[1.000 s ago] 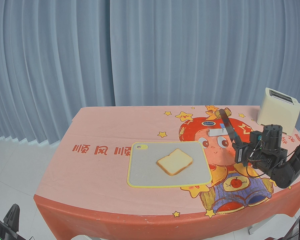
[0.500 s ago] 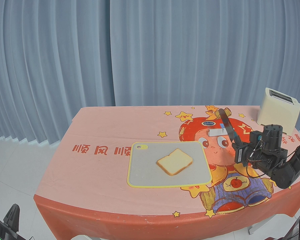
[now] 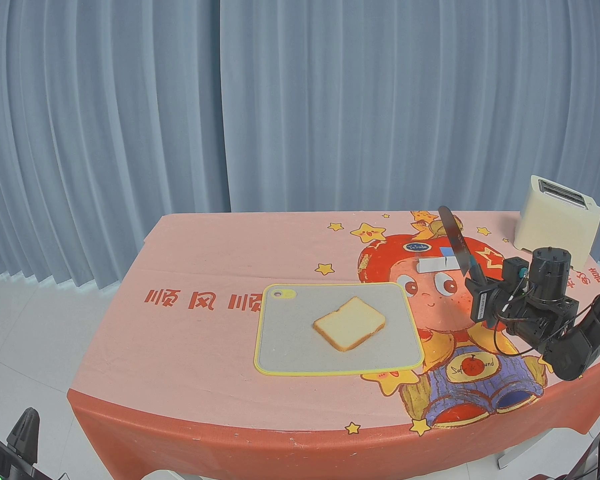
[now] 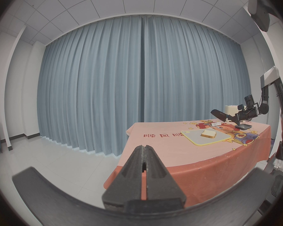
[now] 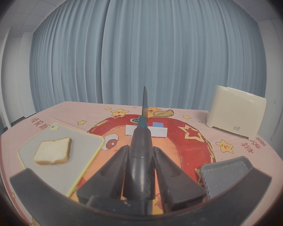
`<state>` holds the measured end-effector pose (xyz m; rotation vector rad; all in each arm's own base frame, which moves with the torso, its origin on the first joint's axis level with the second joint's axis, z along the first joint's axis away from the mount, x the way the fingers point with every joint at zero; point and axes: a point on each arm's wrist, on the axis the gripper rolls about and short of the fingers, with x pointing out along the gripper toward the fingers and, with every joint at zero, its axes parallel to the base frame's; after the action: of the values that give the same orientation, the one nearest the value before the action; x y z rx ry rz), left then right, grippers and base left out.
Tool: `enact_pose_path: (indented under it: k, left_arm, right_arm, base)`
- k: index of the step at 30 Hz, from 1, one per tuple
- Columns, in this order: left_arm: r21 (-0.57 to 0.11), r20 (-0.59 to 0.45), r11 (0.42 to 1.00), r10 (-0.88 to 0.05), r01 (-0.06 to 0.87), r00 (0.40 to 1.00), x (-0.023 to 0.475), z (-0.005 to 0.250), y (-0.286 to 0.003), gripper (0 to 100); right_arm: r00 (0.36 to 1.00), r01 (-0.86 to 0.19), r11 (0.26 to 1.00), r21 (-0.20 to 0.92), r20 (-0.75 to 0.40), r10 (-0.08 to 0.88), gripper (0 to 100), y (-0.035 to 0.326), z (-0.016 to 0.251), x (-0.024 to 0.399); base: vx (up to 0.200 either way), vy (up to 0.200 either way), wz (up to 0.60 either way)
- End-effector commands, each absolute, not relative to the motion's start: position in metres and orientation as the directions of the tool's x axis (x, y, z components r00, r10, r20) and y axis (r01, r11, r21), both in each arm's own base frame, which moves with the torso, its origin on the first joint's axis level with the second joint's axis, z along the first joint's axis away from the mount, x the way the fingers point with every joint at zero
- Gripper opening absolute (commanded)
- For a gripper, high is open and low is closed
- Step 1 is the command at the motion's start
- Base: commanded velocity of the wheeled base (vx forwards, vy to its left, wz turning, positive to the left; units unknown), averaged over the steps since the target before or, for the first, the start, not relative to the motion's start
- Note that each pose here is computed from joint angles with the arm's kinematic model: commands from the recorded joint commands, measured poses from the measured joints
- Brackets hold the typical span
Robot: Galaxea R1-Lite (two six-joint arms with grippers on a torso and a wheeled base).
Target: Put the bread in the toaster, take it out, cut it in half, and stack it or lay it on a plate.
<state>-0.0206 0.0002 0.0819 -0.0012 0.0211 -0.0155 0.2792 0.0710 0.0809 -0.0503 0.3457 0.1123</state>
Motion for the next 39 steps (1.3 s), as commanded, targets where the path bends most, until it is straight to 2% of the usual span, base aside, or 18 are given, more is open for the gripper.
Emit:
enact_pose_path:
  k: [1,10,39]
  left_arm:
    - [-0.002,-0.040,1.000,-0.015,0.015,0.999,-0.019,0.077,0.000,0]
    - [-0.002,-0.040,1.000,-0.015,0.015,0.999,-0.019,0.077,0.000,0]
    - [-0.002,-0.040,1.000,-0.015,0.015,0.999,-0.019,0.077,0.000,0]
  right_arm:
    - [0.941,-0.129,0.991,-0.025,-0.318,0.115,0,0.072,0.089,0.275]
    - [0.950,-0.143,0.990,-0.014,-0.283,0.134,0,0.074,0.102,0.267]
    - [0.946,-0.203,0.979,-0.004,-0.258,0.196,0,0.088,0.110,0.254]
  base:
    - [0.000,0.000,0.00]
    - [0.000,0.000,0.00]
    - [0.000,0.000,0.00]
